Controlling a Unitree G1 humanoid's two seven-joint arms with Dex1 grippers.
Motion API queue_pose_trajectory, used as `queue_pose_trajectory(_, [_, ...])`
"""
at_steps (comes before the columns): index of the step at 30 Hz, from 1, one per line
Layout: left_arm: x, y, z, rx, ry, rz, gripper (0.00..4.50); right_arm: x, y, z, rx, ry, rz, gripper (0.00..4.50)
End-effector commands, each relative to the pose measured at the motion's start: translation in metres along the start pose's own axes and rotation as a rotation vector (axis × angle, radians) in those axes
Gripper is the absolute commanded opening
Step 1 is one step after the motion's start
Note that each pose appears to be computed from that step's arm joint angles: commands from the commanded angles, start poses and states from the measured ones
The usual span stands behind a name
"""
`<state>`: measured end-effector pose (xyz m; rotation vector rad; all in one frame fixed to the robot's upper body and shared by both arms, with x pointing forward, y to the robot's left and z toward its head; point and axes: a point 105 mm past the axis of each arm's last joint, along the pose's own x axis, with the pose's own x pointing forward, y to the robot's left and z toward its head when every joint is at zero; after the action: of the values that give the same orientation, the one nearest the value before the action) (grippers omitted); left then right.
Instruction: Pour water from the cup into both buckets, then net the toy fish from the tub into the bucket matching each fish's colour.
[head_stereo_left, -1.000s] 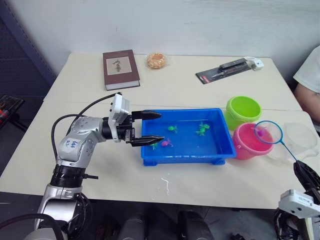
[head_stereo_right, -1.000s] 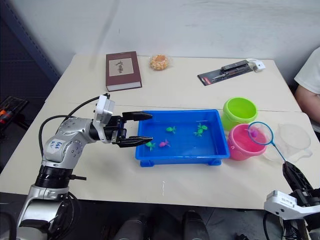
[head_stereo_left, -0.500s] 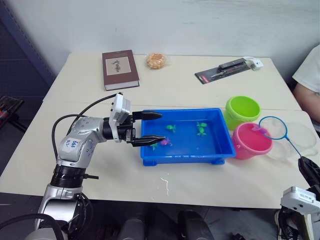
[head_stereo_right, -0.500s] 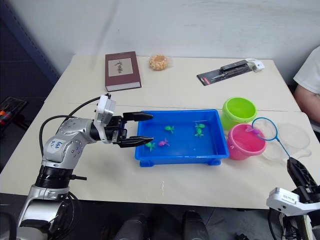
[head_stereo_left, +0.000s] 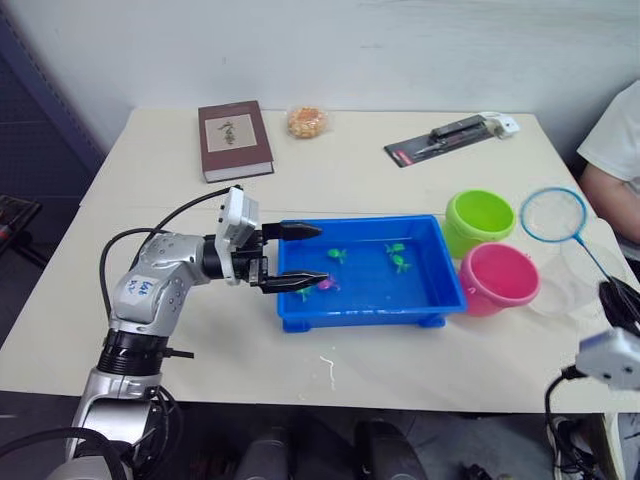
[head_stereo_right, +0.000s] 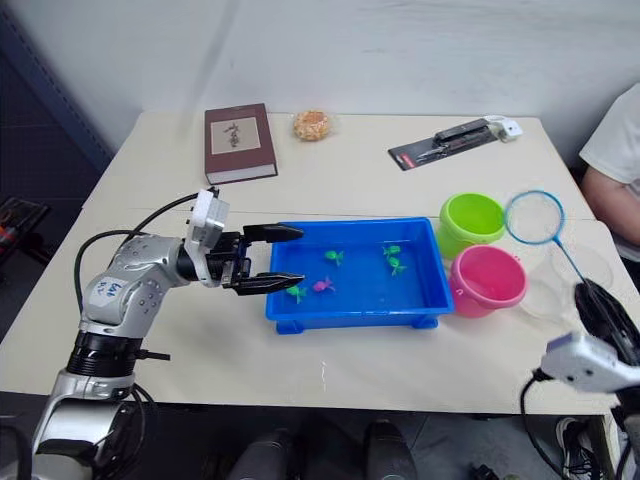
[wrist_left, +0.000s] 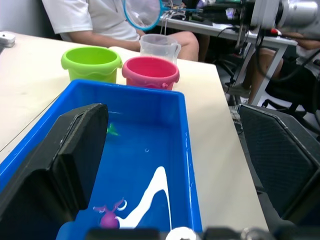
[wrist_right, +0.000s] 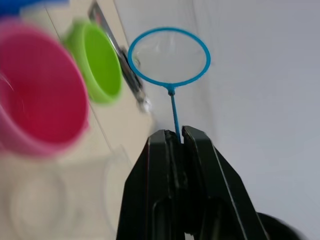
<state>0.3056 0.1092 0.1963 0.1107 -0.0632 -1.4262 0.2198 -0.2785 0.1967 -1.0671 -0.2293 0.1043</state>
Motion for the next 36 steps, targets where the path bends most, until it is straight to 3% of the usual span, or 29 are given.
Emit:
queue_pose_trajectory(1, [-0.026,0.004,0.004,0.035,0.026,0.063,4.44,0.026,0.007,0.043,0.285,-0.138,0.172,0.00])
queue_pose_trajectory(5, [-0.045,0.008,0.001,0.036,0.061,0.127,4.44,0.038,0.038,0.074,0.396,-0.169,0.441,0.00])
queue_pose_trajectory(8, [-0.056,0.005,-0.003,0.034,0.097,0.157,4.44,0.053,0.064,0.073,0.397,-0.078,0.578,0.00])
queue_pose_trajectory(13, [-0.057,-0.003,-0.005,0.032,0.113,0.152,4.44,0.081,0.088,0.081,0.310,-0.076,0.626,0.00])
queue_pose_trajectory(17, [-0.056,-0.009,-0.006,0.034,0.112,0.156,4.44,0.089,0.104,0.072,0.184,-0.057,0.687,0.00])
queue_pose_trajectory(24, [-0.055,-0.016,-0.008,0.030,0.107,0.168,4.44,0.101,0.112,0.060,0.044,-0.025,0.715,0.00])
queue_pose_trajectory(31, [-0.058,-0.020,-0.013,0.018,0.111,0.177,4.44,0.099,0.134,0.089,0.167,-0.108,0.838,0.00])
queue_pose_trajectory(36, [-0.061,-0.021,-0.015,0.017,0.117,0.182,4.44,0.099,0.131,0.095,0.292,-0.091,0.876,0.00])
